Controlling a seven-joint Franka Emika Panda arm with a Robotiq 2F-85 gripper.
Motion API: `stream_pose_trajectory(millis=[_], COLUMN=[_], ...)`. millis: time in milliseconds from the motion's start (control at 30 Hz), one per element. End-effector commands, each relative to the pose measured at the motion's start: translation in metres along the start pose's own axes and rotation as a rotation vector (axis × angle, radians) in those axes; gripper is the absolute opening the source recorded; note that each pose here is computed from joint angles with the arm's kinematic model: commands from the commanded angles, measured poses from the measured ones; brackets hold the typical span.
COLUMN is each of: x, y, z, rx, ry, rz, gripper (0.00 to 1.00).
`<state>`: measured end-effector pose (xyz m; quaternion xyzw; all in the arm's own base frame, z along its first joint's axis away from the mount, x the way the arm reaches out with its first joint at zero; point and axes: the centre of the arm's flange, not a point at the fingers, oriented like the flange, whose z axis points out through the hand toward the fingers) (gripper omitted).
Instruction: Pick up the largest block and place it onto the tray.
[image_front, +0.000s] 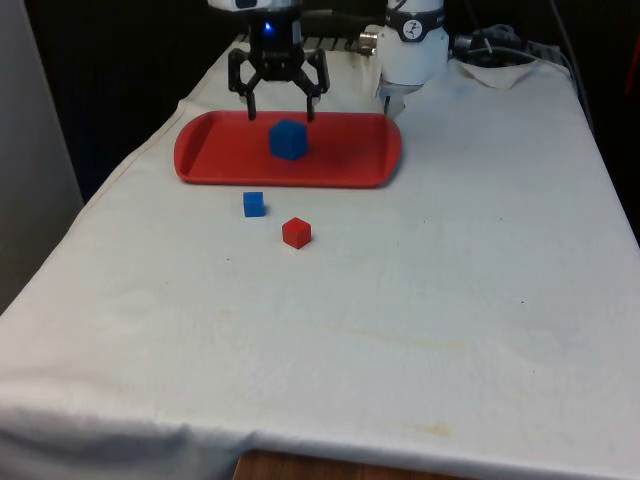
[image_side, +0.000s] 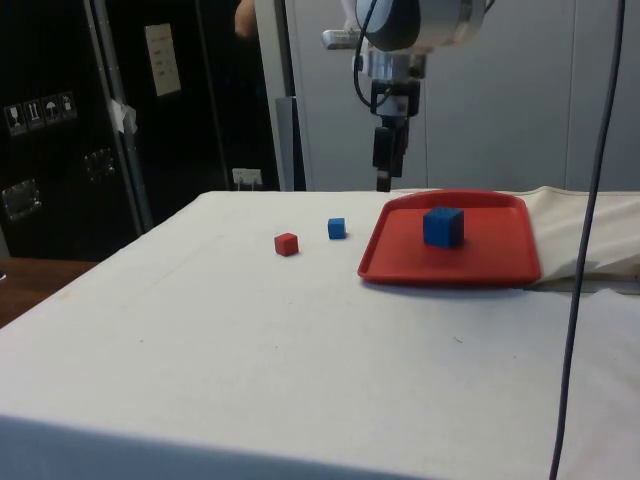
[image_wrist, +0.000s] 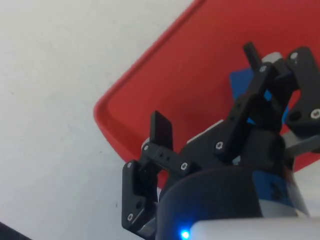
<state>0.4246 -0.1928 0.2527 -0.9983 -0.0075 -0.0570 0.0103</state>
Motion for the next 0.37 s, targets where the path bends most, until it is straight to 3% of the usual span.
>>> stream_pose_trajectory(millis=[0,333], x=[0.003,0.019], y=[-0.001,-0.012], z=[0.0,-0.009], rx=[-0.006,-0.001], ry=[-0.004,0.029], rz=[0.0,-0.016], gripper=[1.0,1.0])
